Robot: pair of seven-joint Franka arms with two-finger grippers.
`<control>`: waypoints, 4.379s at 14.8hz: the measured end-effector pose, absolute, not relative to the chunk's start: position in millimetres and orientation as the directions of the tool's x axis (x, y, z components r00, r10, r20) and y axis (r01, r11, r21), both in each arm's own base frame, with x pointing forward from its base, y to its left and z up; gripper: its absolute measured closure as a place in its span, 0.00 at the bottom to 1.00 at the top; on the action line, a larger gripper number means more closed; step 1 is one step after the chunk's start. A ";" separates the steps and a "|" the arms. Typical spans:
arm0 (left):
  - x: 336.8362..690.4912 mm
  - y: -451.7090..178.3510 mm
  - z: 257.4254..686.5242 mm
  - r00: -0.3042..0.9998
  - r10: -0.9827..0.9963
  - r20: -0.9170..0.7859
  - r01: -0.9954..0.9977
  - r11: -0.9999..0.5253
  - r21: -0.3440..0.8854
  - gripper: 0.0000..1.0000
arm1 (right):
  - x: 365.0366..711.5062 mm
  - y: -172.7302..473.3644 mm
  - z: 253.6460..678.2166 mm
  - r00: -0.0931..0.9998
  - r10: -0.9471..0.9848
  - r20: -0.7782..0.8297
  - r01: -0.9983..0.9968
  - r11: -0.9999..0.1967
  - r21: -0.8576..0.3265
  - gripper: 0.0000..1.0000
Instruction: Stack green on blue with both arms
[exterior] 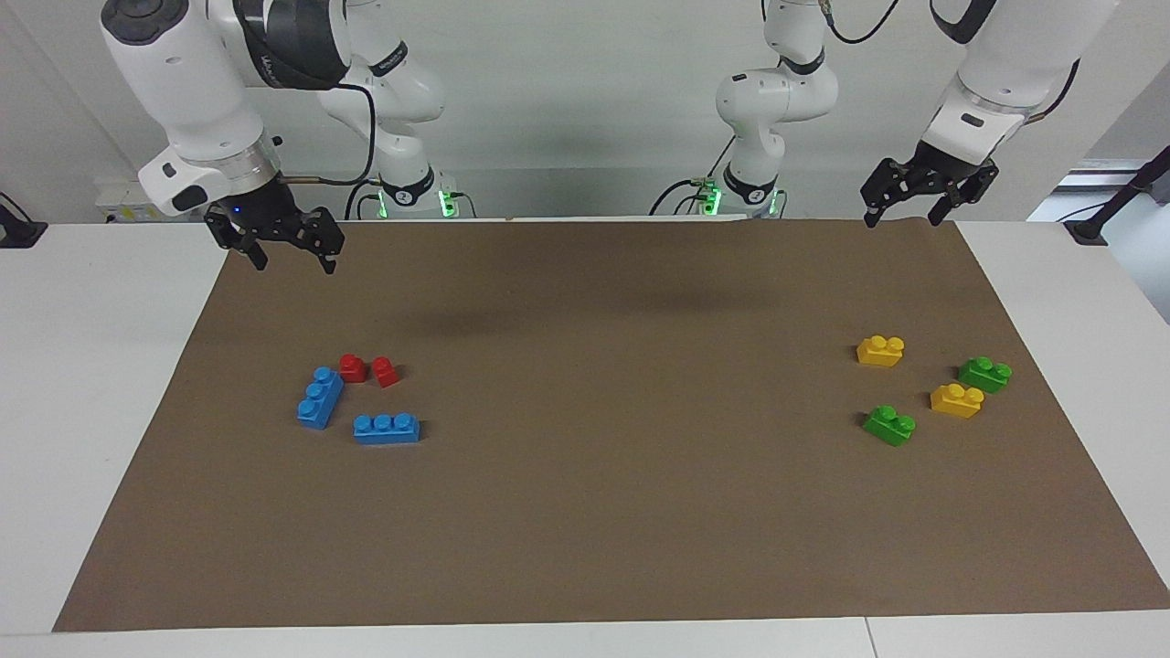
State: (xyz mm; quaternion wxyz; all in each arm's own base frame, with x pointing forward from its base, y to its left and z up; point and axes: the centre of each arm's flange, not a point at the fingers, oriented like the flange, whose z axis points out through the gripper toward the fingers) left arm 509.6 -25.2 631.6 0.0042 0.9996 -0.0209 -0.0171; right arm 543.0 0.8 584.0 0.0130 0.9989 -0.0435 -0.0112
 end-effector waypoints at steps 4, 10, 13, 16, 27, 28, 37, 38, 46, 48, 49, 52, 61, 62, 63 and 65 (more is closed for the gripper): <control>509.6 -25.2 631.6 0.998 -0.043 -0.034 -0.043 -0.999 0.009 0.00 | 542.9 1.0 584.0 0.996 -0.087 -0.022 -0.086 -0.996 0.027 0.00; 509.6 -25.2 631.6 0.998 -0.044 -0.034 -0.043 -0.999 0.009 0.00 | 542.9 1.0 584.0 0.996 -0.087 -0.022 -0.086 -0.996 0.027 0.00; 509.6 -25.1 631.6 0.998 -0.043 -0.034 -0.043 -0.999 0.009 0.00 | 542.9 1.0 584.0 0.996 -0.087 -0.022 -0.086 -0.996 0.027 0.00; 509.7 -24.3 631.6 0.999 -0.042 -0.034 -0.042 -0.999 0.009 0.00 | 542.9 1.0 584.0 0.996 -0.087 -0.022 -0.086 -0.996 0.027 0.00; 509.0 -25.7 631.2 0.999 -0.034 -0.039 -0.033 -0.999 0.009 0.00 | 542.9 4.8 583.9 0.997 -0.080 -0.022 -0.079 -0.996 0.027 0.00; 509.1 -25.2 631.1 0.999 -0.012 -0.039 -0.012 -1.000 0.008 0.00 | 542.9 5.0 583.8 0.997 -0.079 -0.022 -0.079 -0.997 0.027 0.00; 515.2 -22.1 598.6 0.950 0.311 -0.005 0.311 -0.950 0.007 0.00 | 548.2 -0.5 579.5 0.996 -0.089 -0.010 -0.089 -0.996 0.025 0.00; 514.9 -21.0 594.0 0.939 0.343 -0.009 0.343 -0.939 0.005 0.00 | 552.0 -1.4 576.2 0.996 -0.091 -0.003 -0.091 -0.996 0.024 0.00; 532.5 4.7 549.7 0.844 0.536 0.005 0.536 -0.844 0.023 0.00 | 631.4 -29.7 538.5 0.909 -0.415 0.042 -0.413 -0.910 -0.044 0.00; 544.4 14.1 532.0 0.826 0.564 0.003 0.563 -0.826 0.029 0.00 | 647.7 -25.6 521.0 0.823 -0.568 0.017 -0.563 -0.820 -0.102 0.00; 550.6 17.6 523.3 0.812 0.583 0.003 0.583 -0.812 0.036 0.00 | 652.6 -23.4 511.2 0.767 -0.642 -0.018 -0.638 -0.759 -0.126 0.00; 568.9 21.9 499.4 0.746 0.666 0.015 0.664 -0.745 0.058 0.00 | 659.1 -17.6 494.0 0.550 -0.826 -0.128 -0.834 -0.533 -0.143 0.00; 600.0 30.8 444.3 0.652 0.758 0.001 0.757 -0.650 0.064 0.00 | 658.4 -32.3 432.6 0.195 -0.936 -0.294 -0.981 -0.189 -0.050 0.00; 603.8 32.4 438.3 0.642 0.767 -0.006 0.766 -0.641 0.060 0.00 | 656.6 -35.7 427.4 0.170 -0.936 -0.308 -0.985 -0.167 -0.039 0.00; 608.1 34.1 432.9 0.636 0.772 -0.012 0.771 -0.634 0.056 0.00 | 654.7 -39.8 422.4 0.150 -0.935 -0.321 -0.988 -0.149 -0.029 0.00; 616.4 37.0 422.1 0.627 0.779 -0.022 0.779 -0.625 0.049 0.00 | 651.9 -45.8 411.7 0.130 -0.933 -0.334 -0.991 -0.134 -0.010 0.00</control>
